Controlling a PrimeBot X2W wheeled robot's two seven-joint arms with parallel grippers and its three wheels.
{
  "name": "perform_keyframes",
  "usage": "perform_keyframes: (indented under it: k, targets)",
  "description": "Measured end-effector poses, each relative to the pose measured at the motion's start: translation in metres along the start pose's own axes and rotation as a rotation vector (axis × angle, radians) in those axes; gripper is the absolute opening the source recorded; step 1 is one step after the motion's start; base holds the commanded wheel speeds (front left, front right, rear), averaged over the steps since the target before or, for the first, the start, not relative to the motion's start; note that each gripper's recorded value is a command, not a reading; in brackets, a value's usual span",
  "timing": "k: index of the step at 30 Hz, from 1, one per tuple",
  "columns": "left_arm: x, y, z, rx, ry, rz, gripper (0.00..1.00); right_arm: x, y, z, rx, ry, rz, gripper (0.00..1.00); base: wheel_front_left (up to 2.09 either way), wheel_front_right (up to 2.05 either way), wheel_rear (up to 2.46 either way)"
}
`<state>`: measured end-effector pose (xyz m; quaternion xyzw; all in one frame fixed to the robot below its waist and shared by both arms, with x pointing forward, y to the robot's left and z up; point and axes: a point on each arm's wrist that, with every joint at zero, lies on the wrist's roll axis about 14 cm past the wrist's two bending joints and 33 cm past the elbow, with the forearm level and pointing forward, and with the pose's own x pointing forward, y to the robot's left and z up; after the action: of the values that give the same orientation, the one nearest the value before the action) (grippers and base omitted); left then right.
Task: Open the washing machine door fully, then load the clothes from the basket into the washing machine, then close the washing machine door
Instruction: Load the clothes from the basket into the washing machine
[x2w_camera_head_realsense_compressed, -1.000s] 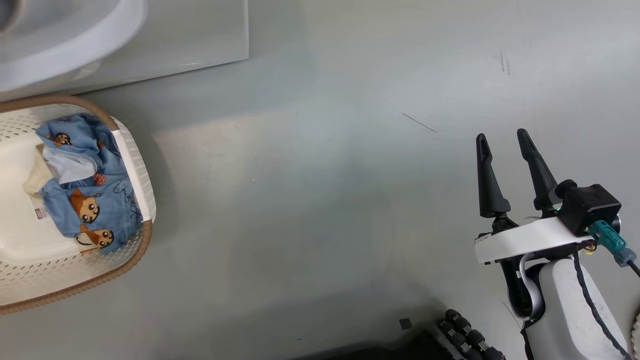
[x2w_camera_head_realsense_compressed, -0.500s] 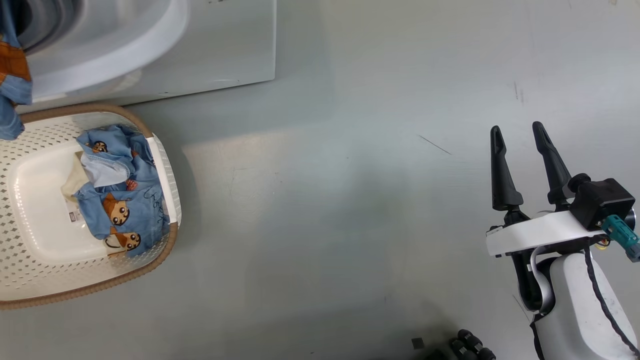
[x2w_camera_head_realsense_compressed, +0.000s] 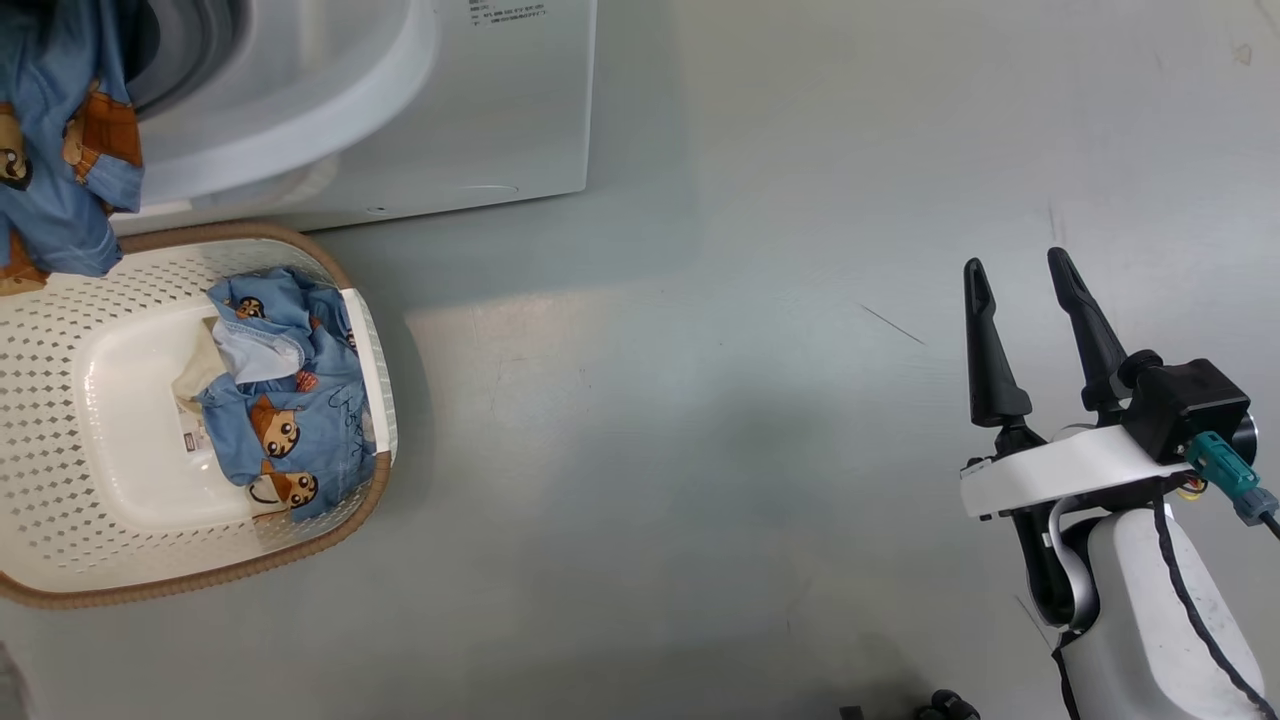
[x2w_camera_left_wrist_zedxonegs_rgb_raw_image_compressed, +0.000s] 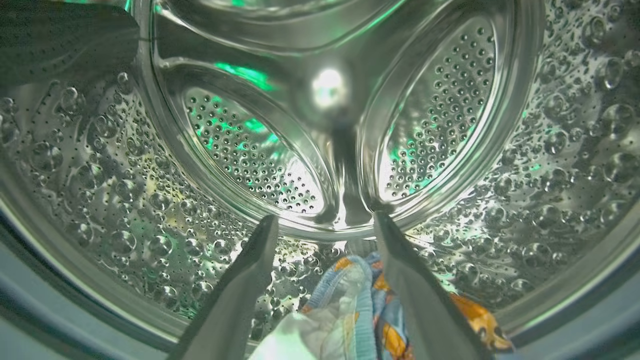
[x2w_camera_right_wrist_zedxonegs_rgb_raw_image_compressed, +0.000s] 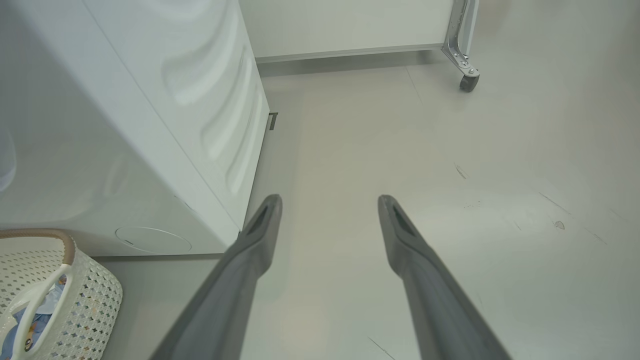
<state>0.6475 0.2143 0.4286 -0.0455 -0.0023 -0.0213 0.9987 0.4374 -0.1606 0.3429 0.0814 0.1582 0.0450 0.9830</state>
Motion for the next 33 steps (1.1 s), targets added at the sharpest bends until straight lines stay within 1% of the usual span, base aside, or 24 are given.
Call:
perform_keyframes:
  k: [10, 19, 24, 28, 33]
  targets:
    - [-0.04, 0.001, -0.019, -0.031, 0.047, 0.016, 1.0, 0.001, 0.004, 0.01, -0.005, -0.026, 0.012, 1.0, 0.0, 0.0, 0.0]
    - [-0.085, 0.003, -0.047, -0.065, 0.123, 0.052, 1.0, 0.001, 0.011, 0.014, -0.004, -0.039, 0.031, 1.0, 0.0, 0.0, 0.0]
    - [-0.106, -0.002, -0.055, -0.09, 0.148, 0.063, 1.0, 0.001, 0.012, 0.016, -0.004, -0.044, 0.032, 1.0, 0.0, 0.0, 0.0]
    - [-0.124, 0.003, -0.061, -0.096, 0.169, 0.089, 1.0, 0.001, 0.015, 0.018, -0.003, -0.048, 0.041, 1.0, 0.0, 0.0, 0.0]
    - [-0.143, 0.0, -0.068, -0.11, 0.196, 0.1, 1.0, 0.002, 0.016, 0.018, -0.002, -0.05, 0.044, 1.0, 0.0, 0.0, 0.0]
